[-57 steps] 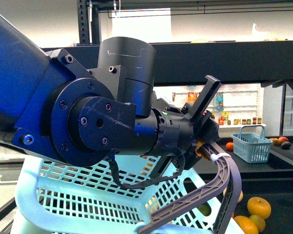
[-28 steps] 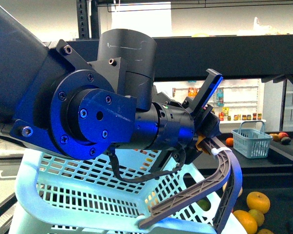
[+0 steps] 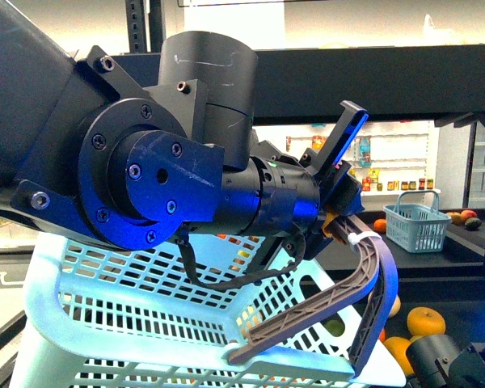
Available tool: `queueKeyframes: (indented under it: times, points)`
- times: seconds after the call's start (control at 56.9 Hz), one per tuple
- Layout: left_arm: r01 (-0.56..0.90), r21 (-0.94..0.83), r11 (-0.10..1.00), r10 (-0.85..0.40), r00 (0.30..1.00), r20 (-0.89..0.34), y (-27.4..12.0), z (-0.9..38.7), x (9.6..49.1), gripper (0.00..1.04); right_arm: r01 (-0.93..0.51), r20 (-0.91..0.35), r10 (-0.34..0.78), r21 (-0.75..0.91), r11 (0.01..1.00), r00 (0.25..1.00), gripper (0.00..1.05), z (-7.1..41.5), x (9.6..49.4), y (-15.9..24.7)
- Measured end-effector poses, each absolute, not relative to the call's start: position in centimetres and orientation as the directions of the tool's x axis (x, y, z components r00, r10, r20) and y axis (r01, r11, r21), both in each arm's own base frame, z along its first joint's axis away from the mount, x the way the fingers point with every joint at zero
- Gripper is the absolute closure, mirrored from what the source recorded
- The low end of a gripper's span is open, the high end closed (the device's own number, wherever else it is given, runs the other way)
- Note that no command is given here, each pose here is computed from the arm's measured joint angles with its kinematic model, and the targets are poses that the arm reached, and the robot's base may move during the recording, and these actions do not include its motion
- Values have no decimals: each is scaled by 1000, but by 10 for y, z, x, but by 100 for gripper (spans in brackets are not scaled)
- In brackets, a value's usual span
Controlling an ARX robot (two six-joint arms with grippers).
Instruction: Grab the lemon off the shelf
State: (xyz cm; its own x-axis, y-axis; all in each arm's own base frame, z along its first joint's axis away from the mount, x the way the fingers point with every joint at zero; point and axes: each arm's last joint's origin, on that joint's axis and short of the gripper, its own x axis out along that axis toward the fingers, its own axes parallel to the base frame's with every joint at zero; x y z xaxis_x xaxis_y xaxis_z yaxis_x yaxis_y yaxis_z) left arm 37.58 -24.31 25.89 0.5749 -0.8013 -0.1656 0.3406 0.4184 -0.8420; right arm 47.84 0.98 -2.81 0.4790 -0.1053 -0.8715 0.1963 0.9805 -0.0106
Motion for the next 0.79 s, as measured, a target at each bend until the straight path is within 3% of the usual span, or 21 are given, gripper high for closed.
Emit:
queueKeyframes:
  times: [0.791]
  points:
    - [341, -842, 418, -802, 574, -166, -243, 259, 376, 96, 259, -896, -88, 32, 965, 436, 8, -52, 493, 28]
